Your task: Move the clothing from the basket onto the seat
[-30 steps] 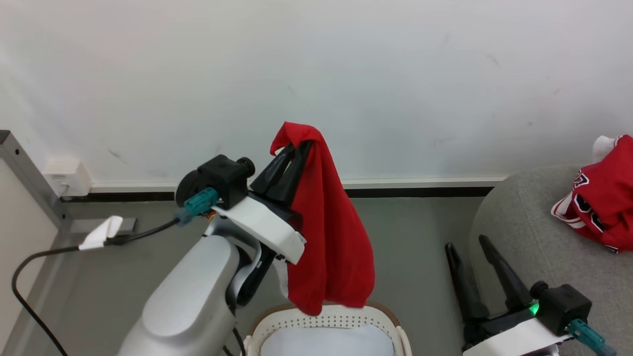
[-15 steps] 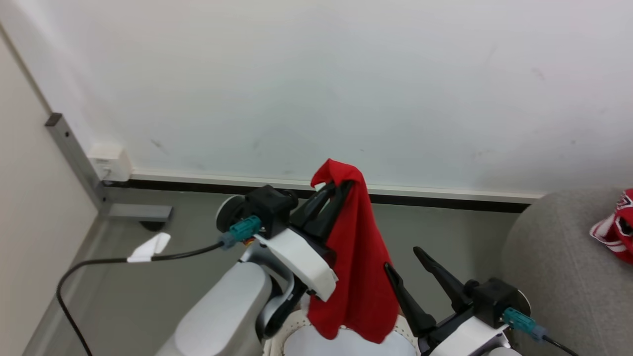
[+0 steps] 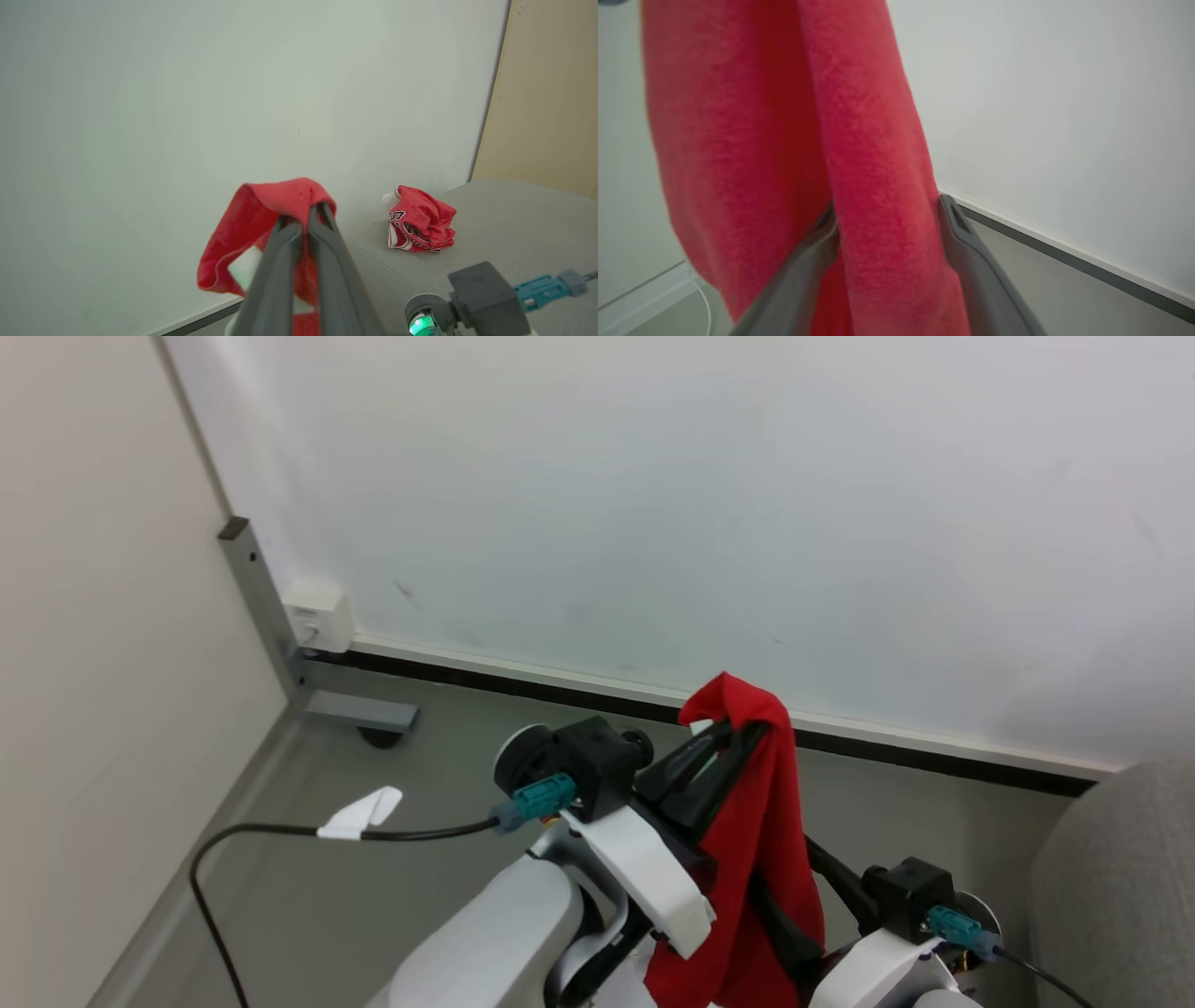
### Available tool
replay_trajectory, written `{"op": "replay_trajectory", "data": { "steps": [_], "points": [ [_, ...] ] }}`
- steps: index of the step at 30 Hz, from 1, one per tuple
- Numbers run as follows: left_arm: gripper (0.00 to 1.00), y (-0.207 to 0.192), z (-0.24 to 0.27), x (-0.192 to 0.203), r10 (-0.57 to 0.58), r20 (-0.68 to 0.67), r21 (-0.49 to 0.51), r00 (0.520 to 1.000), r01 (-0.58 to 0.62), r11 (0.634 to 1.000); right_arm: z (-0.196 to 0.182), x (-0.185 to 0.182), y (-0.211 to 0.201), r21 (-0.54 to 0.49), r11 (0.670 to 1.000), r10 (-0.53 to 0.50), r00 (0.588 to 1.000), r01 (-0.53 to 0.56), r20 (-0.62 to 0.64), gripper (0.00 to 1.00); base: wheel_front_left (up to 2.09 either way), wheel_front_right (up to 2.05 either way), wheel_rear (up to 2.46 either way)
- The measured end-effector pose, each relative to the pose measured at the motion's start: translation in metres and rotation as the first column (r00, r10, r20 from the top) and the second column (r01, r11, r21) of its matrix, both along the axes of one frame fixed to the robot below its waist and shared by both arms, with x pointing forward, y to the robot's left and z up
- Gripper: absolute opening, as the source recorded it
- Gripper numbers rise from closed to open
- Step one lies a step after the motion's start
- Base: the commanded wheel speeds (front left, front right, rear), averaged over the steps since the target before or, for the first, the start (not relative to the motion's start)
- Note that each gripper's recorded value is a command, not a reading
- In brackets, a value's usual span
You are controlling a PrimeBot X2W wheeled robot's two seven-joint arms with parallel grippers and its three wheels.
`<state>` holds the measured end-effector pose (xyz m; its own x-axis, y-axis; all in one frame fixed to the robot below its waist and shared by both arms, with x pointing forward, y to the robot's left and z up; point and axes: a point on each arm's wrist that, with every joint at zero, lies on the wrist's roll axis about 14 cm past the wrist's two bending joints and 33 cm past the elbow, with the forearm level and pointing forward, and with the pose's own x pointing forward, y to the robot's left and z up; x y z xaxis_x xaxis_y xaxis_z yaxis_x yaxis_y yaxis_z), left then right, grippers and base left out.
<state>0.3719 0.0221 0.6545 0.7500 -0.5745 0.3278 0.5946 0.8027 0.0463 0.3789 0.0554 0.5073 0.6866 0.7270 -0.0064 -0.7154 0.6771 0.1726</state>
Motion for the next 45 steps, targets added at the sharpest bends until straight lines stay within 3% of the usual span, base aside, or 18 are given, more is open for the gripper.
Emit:
{"op": "replay_trajectory", "data": {
  "steps": [8,9,10,11,22,31,32,33,34,35,45],
  "points": [
    [0.0,0.011,0.013,-0.019,0.018,0.033,-0.013,0.999,-0.018,1.0,-0.024,-0.006,0.019,-0.043,0.998,0.039,0.996,-0.042,-0.082,1.0,0.0,0.0,0.0],
    [0.0,0.013,0.014,-0.02,0.026,0.036,-0.013,0.999,-0.026,1.0,-0.025,-0.007,0.022,-0.045,0.998,0.044,0.995,-0.049,-0.089,0.83,0.0,0.0,0.0],
    [0.0,0.017,0.014,-0.021,0.036,0.034,-0.011,0.999,-0.035,0.999,-0.026,-0.008,0.025,-0.046,0.997,0.05,0.994,-0.055,-0.094,0.47,0.0,0.0,0.0],
    [0.0,0.02,0.014,-0.022,0.047,0.035,-0.012,0.998,-0.047,0.999,-0.026,-0.009,0.028,-0.045,0.997,0.059,0.994,-0.064,-0.096,0.0,0.0,0.0,0.0],
    [0.0,0.037,0.008,-0.018,0.096,0.014,-0.001,0.995,-0.096,0.995,-0.016,-0.006,0.04,0.011,0.997,0.072,0.992,-0.071,-0.106,0.0,0.0,0.0,0.0],
    [0.0,0.034,-0.022,-0.004,0.096,-0.056,0.014,0.994,-0.096,0.995,0.019,0.026,-0.001,0.179,0.98,-0.072,0.992,0.09,-0.107,0.0,0.0,0.0,0.0],
    [0.18,0.032,-0.025,-0.003,0.089,-0.065,0.015,0.994,-0.089,0.996,0.023,0.03,-0.008,0.199,0.974,-0.09,0.99,0.11,-0.108,0.0,0.0,0.0,0.0],
    [0.44,0.028,-0.029,-0.001,0.083,-0.074,0.015,0.994,-0.082,0.997,0.027,0.033,-0.015,0.215,0.968,-0.109,0.989,0.129,-0.104,0.0,0.0,0.0,0.0],
    [0.9,0.024,-0.034,0.0,0.074,-0.087,0.019,0.993,-0.072,0.997,0.03,0.037,-0.024,0.224,0.963,-0.131,0.987,0.15,-0.098,0.0,0.0,0.0,0.0],
    [1.0,0.02,-0.039,0.001,0.064,-0.096,0.02,0.993,-0.062,0.998,0.034,0.04,-0.034,0.236,0.957,-0.153,0.984,0.17,-0.091,0.0,0.0,0.0,0.0],
    [1.0,-0.029,-0.066,0.004,-0.076,-0.152,0.004,0.985,0.077,0.997,0.068,0.059,-0.134,0.312,0.875,-0.388,0.922,0.371,-0.011,0.0,0.0,0.0,0.0]
  ]
}}
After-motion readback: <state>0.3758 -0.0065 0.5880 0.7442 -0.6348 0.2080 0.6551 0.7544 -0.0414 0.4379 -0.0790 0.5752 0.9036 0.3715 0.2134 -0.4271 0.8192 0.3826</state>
